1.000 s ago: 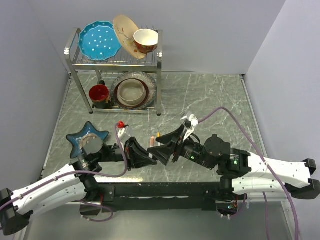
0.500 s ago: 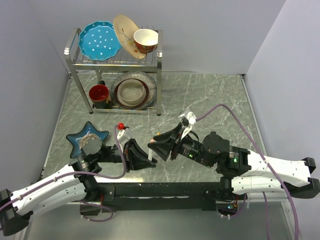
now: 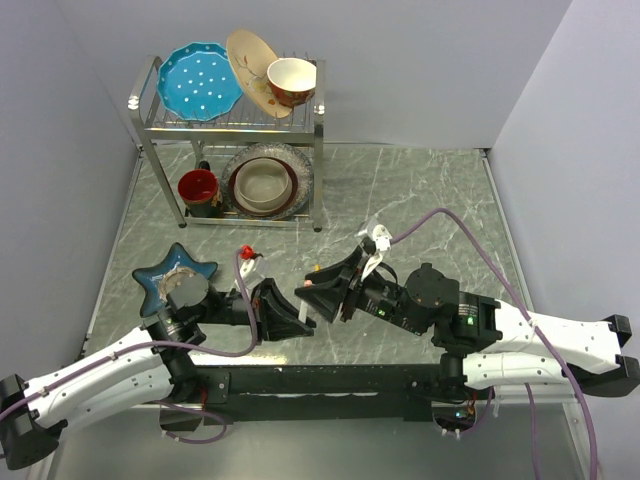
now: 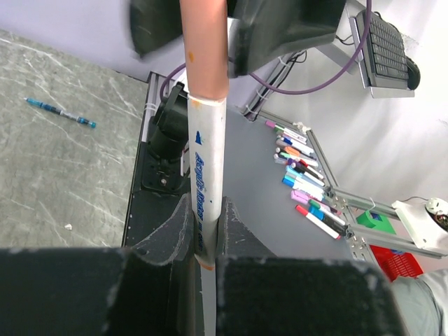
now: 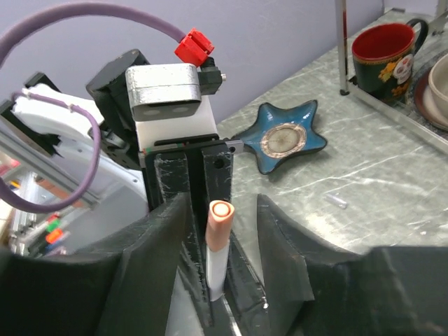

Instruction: Insert the pens into the pen caps

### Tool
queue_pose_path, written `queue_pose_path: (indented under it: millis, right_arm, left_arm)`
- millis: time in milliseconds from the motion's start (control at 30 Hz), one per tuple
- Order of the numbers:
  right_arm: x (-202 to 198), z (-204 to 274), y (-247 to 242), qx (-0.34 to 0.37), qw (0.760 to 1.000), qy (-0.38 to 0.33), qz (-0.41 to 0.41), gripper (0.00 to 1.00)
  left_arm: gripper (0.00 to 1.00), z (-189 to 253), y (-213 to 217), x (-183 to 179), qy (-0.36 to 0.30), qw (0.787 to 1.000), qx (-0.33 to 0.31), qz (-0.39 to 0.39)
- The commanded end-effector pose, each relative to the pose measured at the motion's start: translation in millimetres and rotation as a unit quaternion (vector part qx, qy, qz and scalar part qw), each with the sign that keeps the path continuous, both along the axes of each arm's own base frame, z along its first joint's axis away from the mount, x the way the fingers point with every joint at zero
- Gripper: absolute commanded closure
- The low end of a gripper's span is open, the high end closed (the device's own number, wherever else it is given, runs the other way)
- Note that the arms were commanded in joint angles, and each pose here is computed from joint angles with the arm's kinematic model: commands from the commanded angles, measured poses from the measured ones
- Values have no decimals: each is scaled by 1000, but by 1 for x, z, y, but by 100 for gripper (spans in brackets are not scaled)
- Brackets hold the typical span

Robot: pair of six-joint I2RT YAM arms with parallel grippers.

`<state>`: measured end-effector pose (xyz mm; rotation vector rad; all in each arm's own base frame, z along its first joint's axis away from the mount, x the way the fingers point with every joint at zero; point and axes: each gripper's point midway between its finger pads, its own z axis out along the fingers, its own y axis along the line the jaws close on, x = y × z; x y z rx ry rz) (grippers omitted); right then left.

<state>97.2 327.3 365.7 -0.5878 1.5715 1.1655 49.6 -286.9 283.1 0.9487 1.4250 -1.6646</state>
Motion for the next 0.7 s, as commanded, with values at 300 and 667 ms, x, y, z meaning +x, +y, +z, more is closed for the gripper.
queue_pose_path:
  millis: [300,667]
  right_arm:
    - [-13,-52,9,-32,998,30,34,100]
    - [-44,-109,10,-90,987,58,116,100]
  left_arm:
    - [99,45,-1,33,-62,993,-42,90]
    - [99,46,10,64,-44,995,-41,82]
